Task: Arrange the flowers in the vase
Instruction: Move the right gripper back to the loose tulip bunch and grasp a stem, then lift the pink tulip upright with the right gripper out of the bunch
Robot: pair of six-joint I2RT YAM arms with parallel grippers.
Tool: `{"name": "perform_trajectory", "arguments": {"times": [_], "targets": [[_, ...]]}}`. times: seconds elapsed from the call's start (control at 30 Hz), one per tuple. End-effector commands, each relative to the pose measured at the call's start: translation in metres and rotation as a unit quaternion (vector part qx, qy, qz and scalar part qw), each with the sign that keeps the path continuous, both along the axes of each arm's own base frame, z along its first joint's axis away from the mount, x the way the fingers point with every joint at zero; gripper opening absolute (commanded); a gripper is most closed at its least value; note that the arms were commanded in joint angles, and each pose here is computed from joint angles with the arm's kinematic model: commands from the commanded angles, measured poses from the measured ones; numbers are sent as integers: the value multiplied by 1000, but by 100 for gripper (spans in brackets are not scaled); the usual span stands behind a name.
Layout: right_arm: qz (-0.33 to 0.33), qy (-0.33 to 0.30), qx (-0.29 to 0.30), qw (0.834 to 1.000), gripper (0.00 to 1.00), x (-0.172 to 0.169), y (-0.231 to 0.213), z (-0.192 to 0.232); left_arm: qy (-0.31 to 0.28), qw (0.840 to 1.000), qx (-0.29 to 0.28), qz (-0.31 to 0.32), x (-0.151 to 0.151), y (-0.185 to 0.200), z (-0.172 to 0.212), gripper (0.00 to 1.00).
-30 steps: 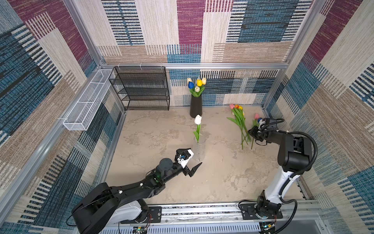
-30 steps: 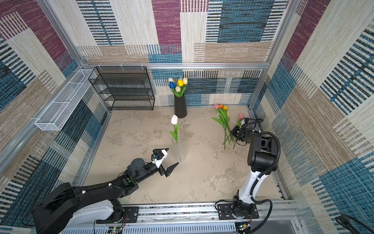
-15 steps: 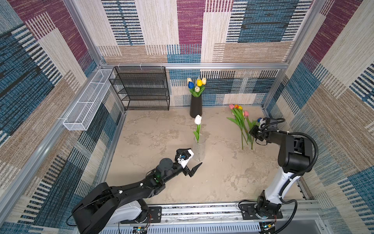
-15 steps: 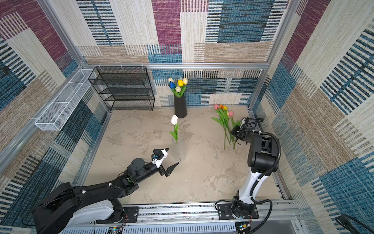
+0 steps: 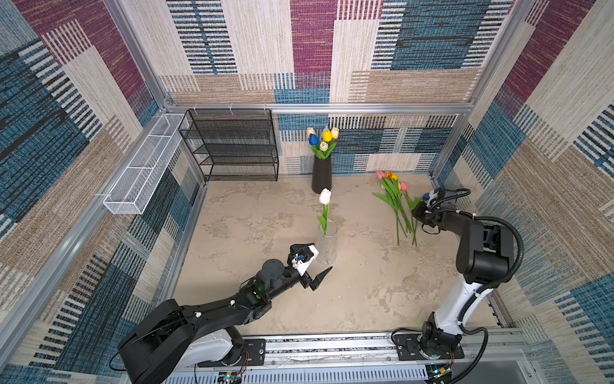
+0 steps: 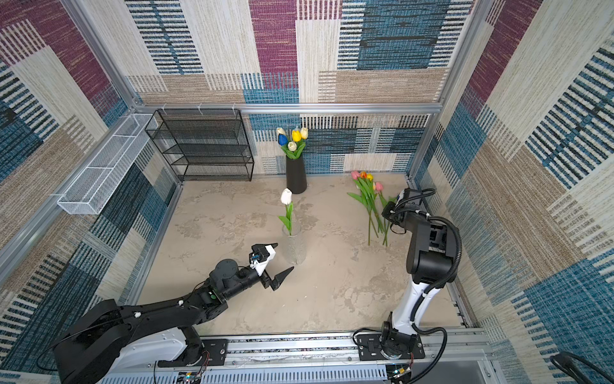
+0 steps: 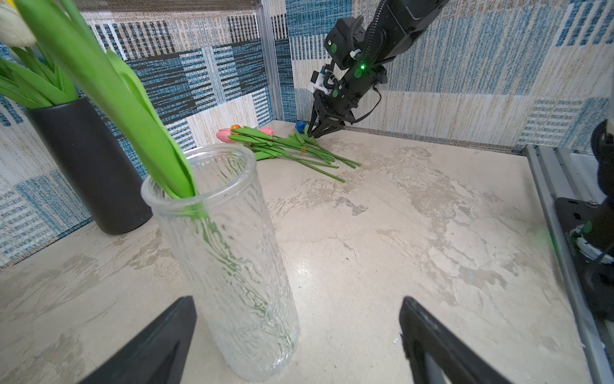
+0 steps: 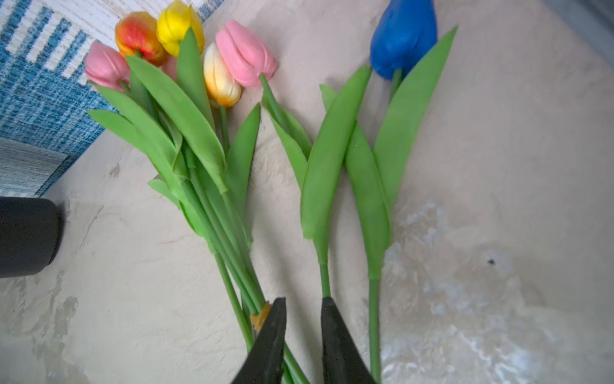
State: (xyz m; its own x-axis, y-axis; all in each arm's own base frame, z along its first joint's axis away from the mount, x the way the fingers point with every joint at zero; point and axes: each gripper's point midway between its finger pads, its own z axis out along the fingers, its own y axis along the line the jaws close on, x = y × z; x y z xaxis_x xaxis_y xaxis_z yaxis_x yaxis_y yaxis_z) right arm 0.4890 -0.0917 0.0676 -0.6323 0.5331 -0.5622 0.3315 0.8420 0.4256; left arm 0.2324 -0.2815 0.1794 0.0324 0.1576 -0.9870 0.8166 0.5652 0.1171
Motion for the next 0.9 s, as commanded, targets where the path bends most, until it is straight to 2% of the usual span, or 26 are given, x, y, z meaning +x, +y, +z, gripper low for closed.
{"name": "perform_trajectory", "arguments": {"times": [0.0,0.5,0.63,0.87], "targets": [[1,27,-26,999,23,0,-7,-10,-2,1000,-6,-2,1,-1,4,98],[10,86,-70,994,26,10,-6,-48,0,1000,-4,-4,0,-2,3,98],[11,98,-77,992,22,10,-5,-56,0,1000,-4,-3,1,-2,3,98],[17,92,-75,993,25,12,3,-47,0,1000,-4,-2,1,-2,3,98]]}}
